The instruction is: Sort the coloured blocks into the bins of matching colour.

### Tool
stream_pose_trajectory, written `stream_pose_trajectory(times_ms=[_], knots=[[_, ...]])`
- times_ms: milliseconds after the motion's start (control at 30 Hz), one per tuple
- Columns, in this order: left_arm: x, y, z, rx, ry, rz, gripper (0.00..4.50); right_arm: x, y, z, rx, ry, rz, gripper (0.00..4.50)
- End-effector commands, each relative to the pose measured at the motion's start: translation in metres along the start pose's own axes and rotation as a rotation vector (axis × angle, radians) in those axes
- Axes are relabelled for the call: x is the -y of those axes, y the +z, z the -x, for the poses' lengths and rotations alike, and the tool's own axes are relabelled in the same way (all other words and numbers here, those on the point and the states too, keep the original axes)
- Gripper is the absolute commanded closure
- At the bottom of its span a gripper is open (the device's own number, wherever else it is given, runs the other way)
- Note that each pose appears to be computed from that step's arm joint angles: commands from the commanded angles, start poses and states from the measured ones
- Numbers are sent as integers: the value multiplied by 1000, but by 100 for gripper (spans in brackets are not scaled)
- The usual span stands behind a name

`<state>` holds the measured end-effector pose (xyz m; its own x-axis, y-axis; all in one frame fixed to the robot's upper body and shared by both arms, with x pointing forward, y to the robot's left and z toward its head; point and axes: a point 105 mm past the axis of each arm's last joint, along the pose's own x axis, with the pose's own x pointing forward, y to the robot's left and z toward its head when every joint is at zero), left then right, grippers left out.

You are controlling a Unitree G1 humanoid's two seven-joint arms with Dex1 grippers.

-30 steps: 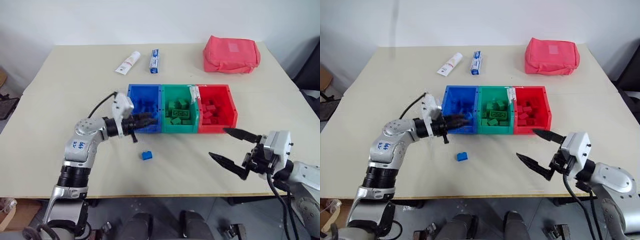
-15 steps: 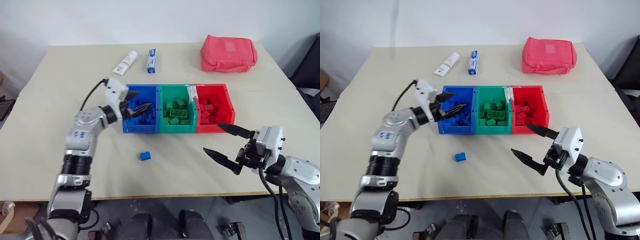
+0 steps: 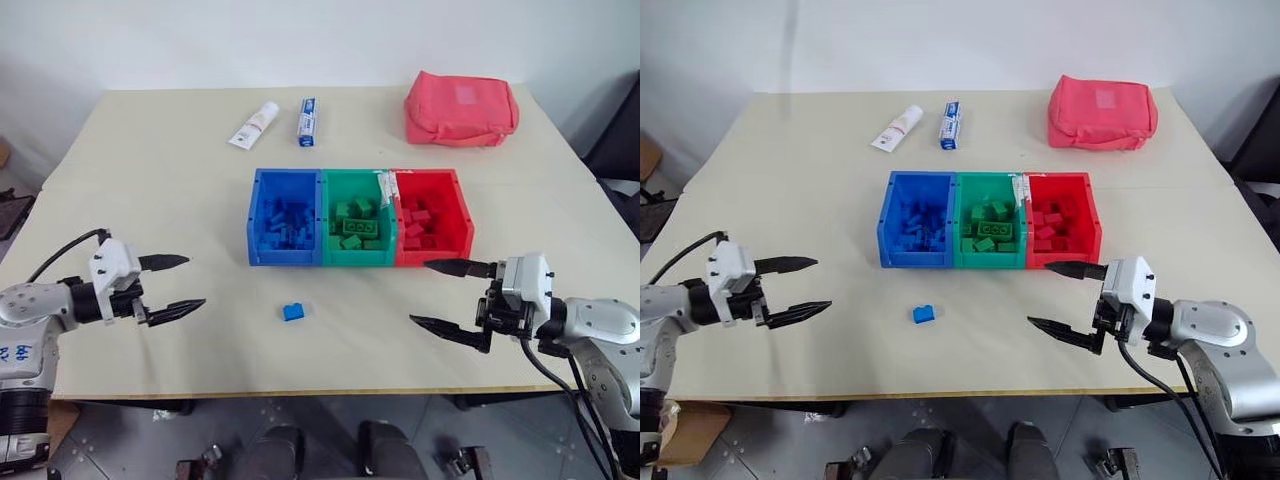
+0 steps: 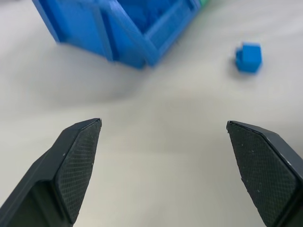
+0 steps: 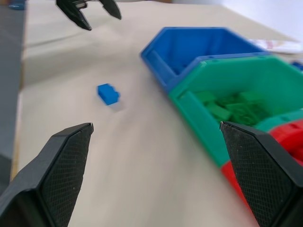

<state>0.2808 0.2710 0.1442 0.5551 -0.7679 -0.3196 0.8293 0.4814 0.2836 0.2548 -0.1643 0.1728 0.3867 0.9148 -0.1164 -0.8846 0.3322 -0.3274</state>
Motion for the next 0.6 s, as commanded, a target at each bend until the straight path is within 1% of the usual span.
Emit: stream_pose_trajectory(times_ms=[33,133,167,233,333,400,500,600], knots=[[7,12,2,13,-45,-56,1,1,5,0,6,16,38,0],[37,19,-22,10,-180,-29,1,-1,3,-1,1,34,33,0],[50,21,-37,-7,-224,-19,1,-2,2,-2,-3,39,32,0],[65,27,-61,-12,-231,-3,1,-3,1,-2,-7,43,32,0],[77,35,-87,-11,-199,9,1,-4,0,-2,-14,34,28,0],[85,32,-103,-41,-185,-24,1,-6,-1,-1,-19,26,22,0],[86,23,-118,-103,-154,-59,1,-12,-4,1,-36,30,13,0],[88,19,-125,-147,-167,-76,1,-16,-6,4,-52,30,7,0]])
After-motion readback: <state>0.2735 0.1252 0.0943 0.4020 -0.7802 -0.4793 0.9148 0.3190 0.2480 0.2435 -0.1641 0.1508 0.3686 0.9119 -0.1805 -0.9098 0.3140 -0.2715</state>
